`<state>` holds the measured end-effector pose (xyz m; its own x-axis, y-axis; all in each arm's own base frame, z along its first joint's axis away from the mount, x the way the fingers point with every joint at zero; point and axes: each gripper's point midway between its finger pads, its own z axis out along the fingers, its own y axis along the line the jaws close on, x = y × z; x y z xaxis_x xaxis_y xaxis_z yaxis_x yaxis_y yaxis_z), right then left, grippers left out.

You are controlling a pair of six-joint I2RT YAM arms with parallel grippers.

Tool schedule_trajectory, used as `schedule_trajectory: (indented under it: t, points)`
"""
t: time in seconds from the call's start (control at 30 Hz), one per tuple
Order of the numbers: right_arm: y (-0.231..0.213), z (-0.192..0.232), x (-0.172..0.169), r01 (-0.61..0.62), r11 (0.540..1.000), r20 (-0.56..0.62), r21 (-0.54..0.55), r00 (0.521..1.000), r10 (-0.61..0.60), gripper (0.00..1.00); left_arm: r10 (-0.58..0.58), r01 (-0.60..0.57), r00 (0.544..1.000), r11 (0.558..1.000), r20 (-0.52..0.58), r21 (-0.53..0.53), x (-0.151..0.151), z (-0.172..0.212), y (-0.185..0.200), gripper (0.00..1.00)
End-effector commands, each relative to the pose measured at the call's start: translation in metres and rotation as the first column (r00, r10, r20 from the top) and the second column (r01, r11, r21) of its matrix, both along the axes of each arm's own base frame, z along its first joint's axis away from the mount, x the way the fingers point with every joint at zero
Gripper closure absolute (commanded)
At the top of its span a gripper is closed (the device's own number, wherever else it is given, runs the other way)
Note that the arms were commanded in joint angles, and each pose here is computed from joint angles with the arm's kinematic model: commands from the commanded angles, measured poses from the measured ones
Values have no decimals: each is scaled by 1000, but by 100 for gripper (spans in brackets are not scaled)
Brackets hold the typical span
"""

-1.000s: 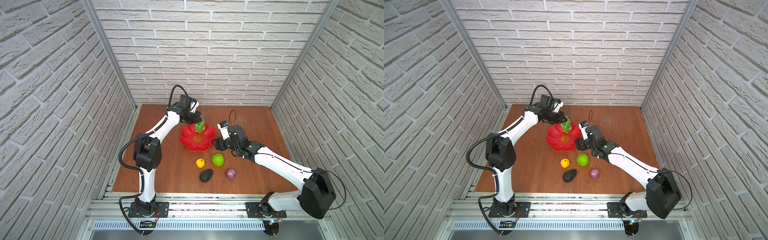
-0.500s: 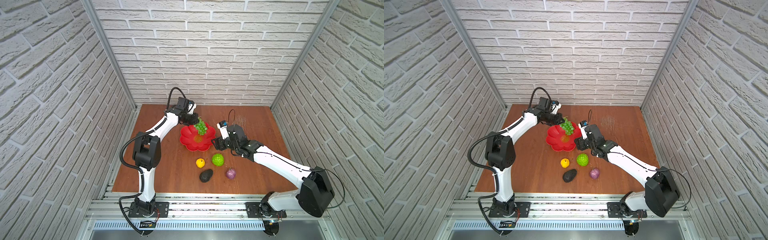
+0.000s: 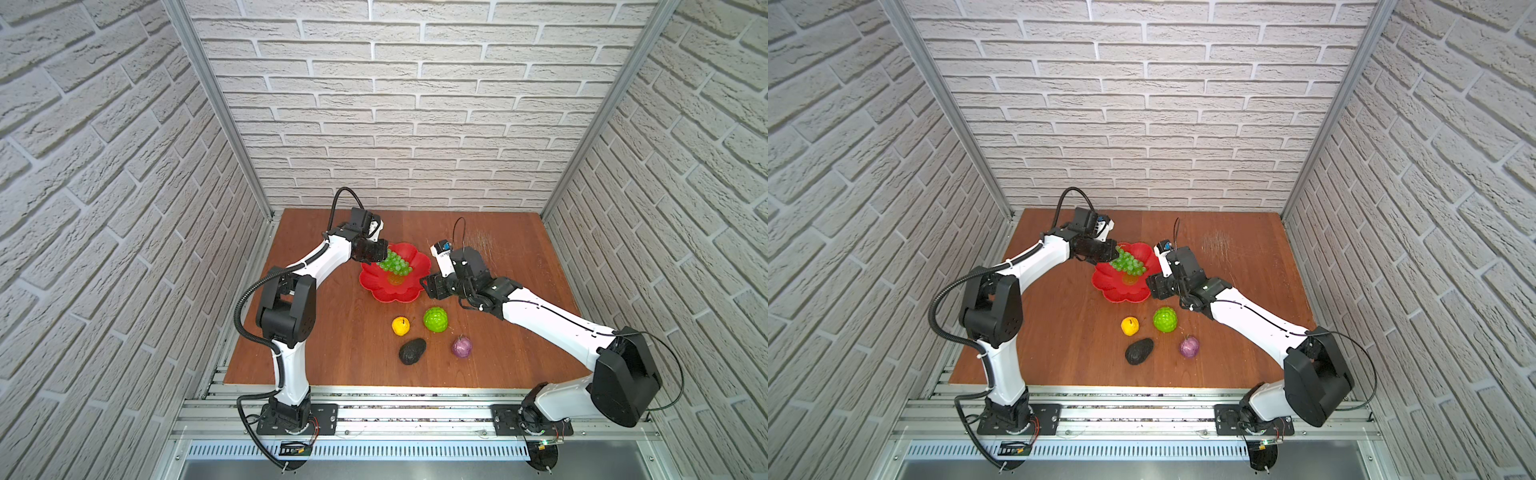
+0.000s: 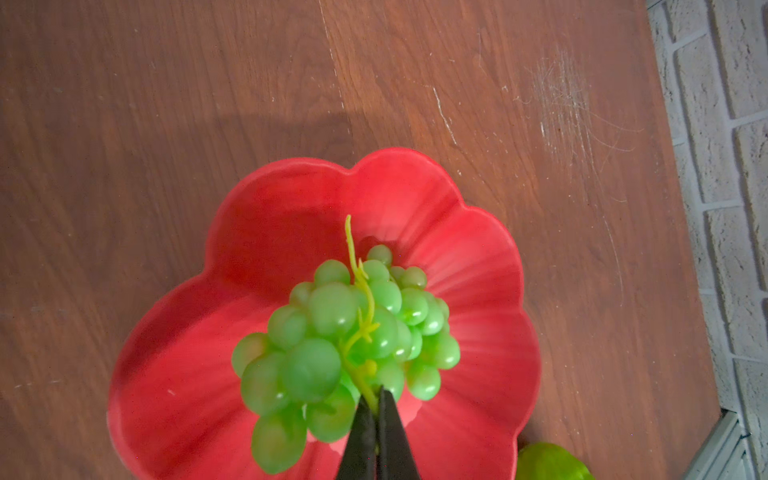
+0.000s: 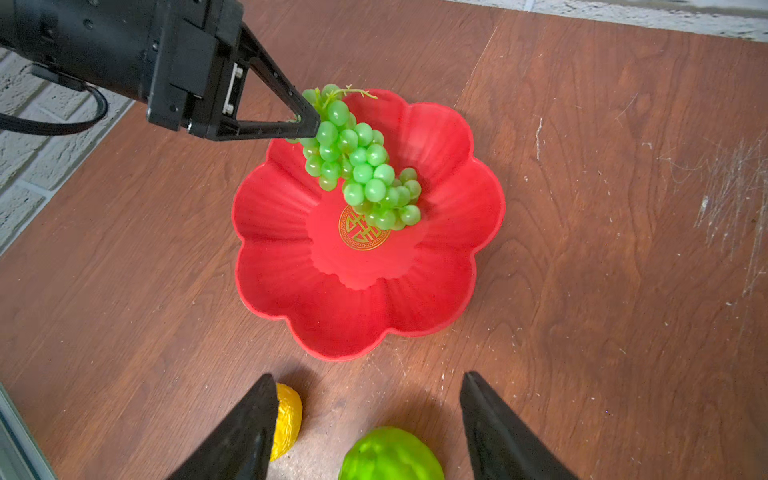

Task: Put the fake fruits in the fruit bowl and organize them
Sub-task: 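Lower the grapes into the bowl and open the left gripper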

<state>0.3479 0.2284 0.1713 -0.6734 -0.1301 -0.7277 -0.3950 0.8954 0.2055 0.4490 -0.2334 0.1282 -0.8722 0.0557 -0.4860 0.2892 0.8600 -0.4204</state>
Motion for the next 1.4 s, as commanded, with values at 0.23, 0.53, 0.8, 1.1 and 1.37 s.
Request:
schedule_trajectory:
  t: [0.23, 0.53, 0.8, 1.1, 1.37]
  points:
    - [8, 14, 8, 2, 999, 29, 47, 1000, -3, 29, 57, -58, 994, 998, 93, 10, 10, 14, 20, 100]
    - [10, 11, 9, -3, 999, 21, 49, 1000, 2, 29, 57, -56, 996, 998, 70, -17, 7, 7, 15, 100]
    - [11, 10, 9, -2, 999, 17, 54, 1000, 1, 29, 59, -59, 998, 998, 17, -35, -13, -13, 7, 100]
    - [14, 8, 10, -8, 998, 13, 60, 1000, 7, 30, 48, -48, 999, 998, 1, -50, -26, -23, -7, 100]
    - [11, 8, 8, -6, 999, 13, 54, 1000, 5, 29, 28, -28, 1000, 999, 7, -37, -15, -34, -12, 100]
